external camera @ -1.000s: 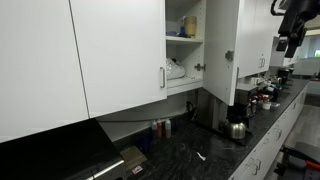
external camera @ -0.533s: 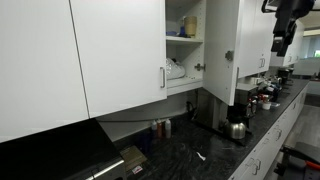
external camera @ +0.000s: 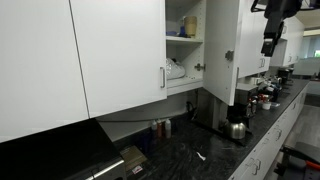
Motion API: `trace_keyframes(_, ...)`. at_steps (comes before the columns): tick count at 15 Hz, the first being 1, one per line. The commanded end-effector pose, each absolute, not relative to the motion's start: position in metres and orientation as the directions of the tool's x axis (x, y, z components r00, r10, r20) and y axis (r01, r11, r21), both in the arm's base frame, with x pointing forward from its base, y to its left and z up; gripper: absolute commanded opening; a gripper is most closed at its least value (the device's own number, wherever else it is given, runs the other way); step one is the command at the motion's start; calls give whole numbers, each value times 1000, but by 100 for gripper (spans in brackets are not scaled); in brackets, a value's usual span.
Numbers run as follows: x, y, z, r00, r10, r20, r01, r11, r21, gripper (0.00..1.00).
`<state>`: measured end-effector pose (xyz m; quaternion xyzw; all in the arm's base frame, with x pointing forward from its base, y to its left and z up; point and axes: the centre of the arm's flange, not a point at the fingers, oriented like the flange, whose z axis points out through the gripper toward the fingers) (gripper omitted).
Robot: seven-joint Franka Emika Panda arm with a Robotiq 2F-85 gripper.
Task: Open the right cabinet door
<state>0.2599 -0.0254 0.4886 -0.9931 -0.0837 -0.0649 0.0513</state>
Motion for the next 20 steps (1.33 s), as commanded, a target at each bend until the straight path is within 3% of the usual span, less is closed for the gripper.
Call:
trace_keyframes(1, 282, -13, 483, 974, 175, 146, 186, -981, -63, 100)
trace_keyframes(13, 316, 24, 482, 958, 220, 183, 231, -972, -44, 100)
trace_keyframes(20, 305, 21, 483, 954, 230, 193, 242, -970, -36, 100)
